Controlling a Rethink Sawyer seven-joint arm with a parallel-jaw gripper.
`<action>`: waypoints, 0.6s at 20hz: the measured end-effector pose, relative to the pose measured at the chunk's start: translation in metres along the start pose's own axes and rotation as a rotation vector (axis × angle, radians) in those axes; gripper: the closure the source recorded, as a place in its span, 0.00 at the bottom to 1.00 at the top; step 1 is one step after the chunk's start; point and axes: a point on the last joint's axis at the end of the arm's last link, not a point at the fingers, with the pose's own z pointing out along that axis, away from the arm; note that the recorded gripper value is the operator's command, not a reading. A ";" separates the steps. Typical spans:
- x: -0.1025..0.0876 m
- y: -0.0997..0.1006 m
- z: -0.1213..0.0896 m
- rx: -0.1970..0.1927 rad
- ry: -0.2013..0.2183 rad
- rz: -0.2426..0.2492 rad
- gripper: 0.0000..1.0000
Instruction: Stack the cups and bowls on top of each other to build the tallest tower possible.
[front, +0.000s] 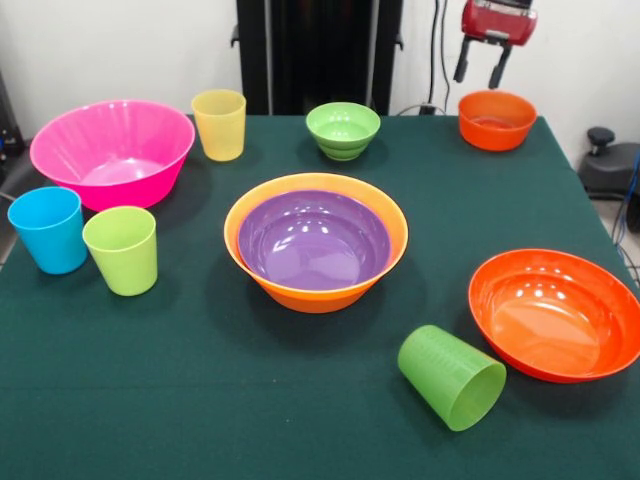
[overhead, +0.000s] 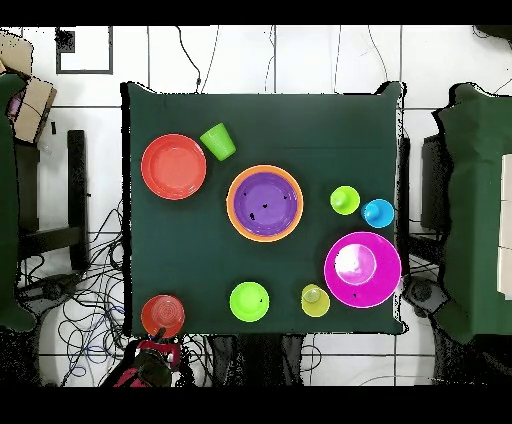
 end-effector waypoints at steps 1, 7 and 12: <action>0.004 -0.002 0.003 0.008 0.007 -0.006 0.00; 0.009 -0.015 0.015 0.041 0.038 0.002 0.00; 0.004 -0.037 0.030 0.072 0.082 0.042 0.00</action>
